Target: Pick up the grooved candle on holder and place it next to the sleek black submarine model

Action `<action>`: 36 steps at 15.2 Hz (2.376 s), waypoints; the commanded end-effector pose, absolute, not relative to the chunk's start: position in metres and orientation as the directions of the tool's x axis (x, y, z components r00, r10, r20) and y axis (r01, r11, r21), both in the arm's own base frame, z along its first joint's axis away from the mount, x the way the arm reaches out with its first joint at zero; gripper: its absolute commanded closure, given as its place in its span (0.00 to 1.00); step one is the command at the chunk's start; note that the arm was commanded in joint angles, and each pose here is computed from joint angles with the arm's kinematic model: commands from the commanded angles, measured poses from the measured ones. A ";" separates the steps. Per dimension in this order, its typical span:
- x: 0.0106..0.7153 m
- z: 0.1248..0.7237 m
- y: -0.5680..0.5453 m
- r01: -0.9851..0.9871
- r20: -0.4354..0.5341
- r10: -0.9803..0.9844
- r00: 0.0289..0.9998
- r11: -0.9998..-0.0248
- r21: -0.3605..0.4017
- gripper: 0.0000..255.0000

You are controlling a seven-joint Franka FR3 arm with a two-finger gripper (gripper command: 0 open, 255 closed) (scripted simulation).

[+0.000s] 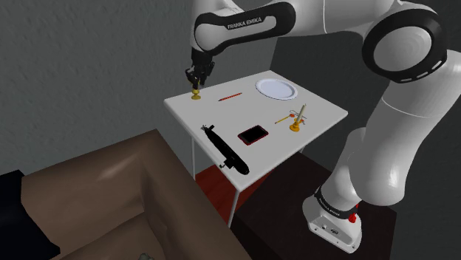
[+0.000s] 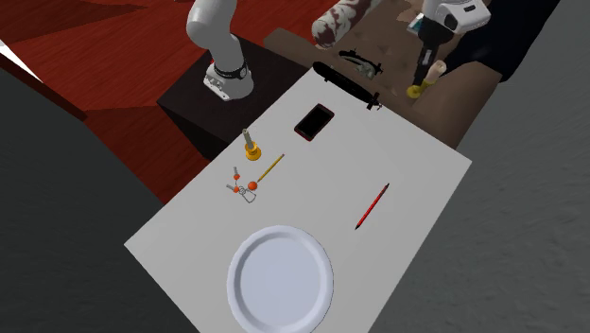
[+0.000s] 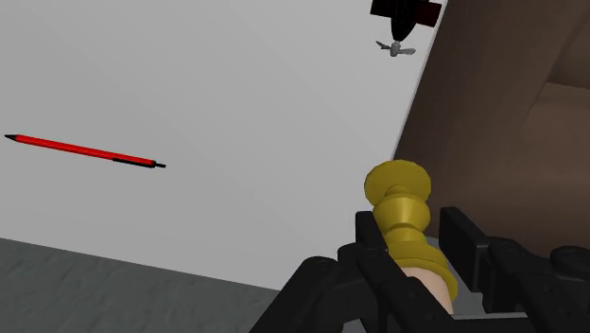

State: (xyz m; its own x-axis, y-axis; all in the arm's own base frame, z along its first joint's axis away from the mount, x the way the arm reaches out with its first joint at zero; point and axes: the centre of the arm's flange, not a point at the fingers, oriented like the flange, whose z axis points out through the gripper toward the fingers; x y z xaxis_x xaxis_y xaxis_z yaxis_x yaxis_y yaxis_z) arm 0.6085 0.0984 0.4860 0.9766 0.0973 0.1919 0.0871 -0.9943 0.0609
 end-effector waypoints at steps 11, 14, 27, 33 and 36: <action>0.608 0.423 0.099 0.087 0.192 0.097 0.976 -0.994 0.061 1.00; 0.608 0.407 0.099 0.087 0.192 0.097 0.976 -0.994 0.061 1.00; 0.608 0.348 0.099 0.087 0.192 0.097 0.976 -0.994 0.061 1.00; 0.608 0.348 0.099 0.087 0.192 0.097 0.976 -0.994 0.061 1.00; 0.608 0.348 0.099 0.087 0.192 0.097 0.976 -0.994 0.061 0.00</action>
State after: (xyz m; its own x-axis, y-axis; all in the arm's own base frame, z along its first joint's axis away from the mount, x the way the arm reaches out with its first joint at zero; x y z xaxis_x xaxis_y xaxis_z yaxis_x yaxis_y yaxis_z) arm 0.6081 0.0994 0.3480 0.9765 0.0973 0.1924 0.0870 -0.9943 0.0609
